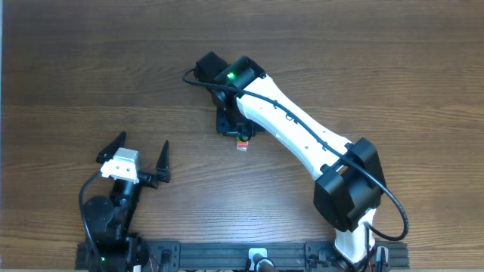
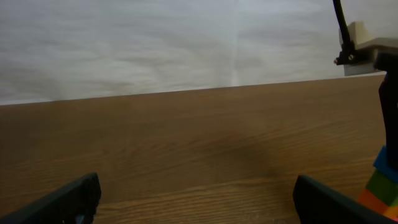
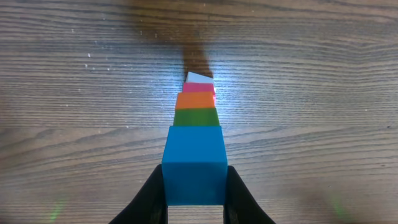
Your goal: Stack Cubes
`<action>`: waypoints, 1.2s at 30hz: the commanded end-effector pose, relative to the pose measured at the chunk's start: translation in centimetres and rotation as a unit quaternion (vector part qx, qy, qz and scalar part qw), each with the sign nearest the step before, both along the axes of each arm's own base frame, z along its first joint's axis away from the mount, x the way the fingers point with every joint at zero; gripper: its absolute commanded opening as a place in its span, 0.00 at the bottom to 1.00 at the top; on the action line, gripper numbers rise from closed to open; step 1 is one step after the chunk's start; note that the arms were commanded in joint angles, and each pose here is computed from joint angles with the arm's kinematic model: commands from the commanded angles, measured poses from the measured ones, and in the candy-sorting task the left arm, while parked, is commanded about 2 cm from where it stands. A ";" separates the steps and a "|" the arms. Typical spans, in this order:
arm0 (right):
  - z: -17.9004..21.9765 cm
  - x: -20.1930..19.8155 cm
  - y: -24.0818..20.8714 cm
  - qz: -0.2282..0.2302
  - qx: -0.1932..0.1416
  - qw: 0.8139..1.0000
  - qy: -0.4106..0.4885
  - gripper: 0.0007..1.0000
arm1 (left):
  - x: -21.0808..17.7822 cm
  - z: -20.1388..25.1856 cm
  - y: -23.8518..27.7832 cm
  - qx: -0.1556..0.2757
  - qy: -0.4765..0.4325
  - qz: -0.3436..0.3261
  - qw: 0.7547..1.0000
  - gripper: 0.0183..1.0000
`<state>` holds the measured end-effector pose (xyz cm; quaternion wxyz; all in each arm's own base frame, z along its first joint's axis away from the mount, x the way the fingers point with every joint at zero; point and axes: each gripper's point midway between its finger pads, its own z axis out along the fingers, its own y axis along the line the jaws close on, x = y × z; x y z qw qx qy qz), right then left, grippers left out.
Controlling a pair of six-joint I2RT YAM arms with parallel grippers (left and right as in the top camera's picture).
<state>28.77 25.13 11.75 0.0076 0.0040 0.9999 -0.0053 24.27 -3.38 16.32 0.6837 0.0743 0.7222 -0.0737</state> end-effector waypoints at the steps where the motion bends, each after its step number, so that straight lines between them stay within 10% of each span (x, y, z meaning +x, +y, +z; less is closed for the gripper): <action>1: 0.4 -0.1 -0.6 -0.012 0.001 1.000 -0.002 0.01 | 0.0 -0.2 -0.1 0.007 -0.001 -0.002 1.000 1.00; 12: 0.4 -0.1 -0.6 -0.015 0.001 1.000 -0.003 0.02 | 0.0 -0.2 -0.1 0.007 -0.001 -0.002 1.000 1.00; 36: 0.4 -0.1 -0.6 -0.015 0.002 1.000 -0.004 0.44 | 0.0 -0.2 -0.1 0.007 -0.001 -0.002 1.000 1.00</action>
